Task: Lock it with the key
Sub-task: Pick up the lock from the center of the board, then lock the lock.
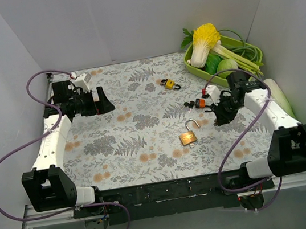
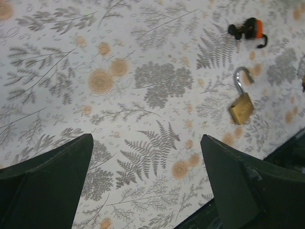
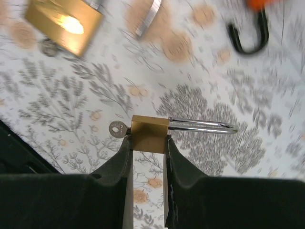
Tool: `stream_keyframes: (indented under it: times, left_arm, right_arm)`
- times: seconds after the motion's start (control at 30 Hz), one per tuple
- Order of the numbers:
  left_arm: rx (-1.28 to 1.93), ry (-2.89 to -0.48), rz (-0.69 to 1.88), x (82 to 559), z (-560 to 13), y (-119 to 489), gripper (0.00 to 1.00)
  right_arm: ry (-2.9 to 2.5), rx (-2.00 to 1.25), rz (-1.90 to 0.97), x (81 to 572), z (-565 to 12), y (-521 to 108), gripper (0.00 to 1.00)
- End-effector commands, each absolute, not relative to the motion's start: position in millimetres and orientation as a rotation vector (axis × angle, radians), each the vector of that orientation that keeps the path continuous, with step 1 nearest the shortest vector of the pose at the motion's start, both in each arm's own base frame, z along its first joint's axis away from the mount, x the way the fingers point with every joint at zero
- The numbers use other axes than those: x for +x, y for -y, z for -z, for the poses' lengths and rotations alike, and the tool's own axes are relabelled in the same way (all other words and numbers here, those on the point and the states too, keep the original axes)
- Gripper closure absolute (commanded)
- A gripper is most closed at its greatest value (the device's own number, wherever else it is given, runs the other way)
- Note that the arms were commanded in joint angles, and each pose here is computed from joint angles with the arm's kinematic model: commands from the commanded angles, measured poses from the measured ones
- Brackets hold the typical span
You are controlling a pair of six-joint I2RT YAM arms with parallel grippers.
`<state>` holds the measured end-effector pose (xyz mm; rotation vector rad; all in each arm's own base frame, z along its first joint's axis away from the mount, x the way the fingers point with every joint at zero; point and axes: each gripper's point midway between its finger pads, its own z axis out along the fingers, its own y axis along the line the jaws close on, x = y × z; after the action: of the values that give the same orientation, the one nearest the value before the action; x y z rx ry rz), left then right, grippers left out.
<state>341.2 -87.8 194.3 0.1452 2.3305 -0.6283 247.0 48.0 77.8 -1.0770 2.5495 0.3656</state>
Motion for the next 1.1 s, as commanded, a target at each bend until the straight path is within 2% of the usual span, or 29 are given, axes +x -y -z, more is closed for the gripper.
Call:
stream_keyframes:
  times: [0.0,0.2,0.53,0.63,0.7,0.8,0.93,1.07]
  left_arm:
    - [0.412,-2.227,1.006,317,-232,132,0.02]
    - [0.506,-2.181,1.411,295,-249,175,0.02]
    - [0.700,-2.327,1.696,246,-221,249,0.13]
    - [0.861,-2.230,1.841,217,-225,263,0.21]
    - [0.992,-2.064,1.891,199,-229,262,0.24]
    - [1.138,-1.830,1.771,191,-234,254,0.21]
    - [1.339,-1.560,1.588,172,-227,245,0.11]
    - [1.479,-1.382,1.413,169,-237,255,0.10]
  right_arm:
    - [-2.127,-1.548,-0.583,223,-145,-111,0.99]
    - [-1.700,-2.002,-0.587,184,-178,-175,0.99]
    - [-1.183,-2.485,-0.442,125,-184,-233,0.99]
    - [-1.115,-2.502,-0.453,118,-191,-243,0.99]
    - [-1.089,-2.494,-0.474,114,-199,-249,0.99]
    - [-1.058,-2.479,-0.533,105,-209,-254,0.99]
    - [-0.961,-2.483,-0.548,92,-215,-256,0.99]
    - [-0.883,-2.501,-0.575,79,-218,-261,0.99]
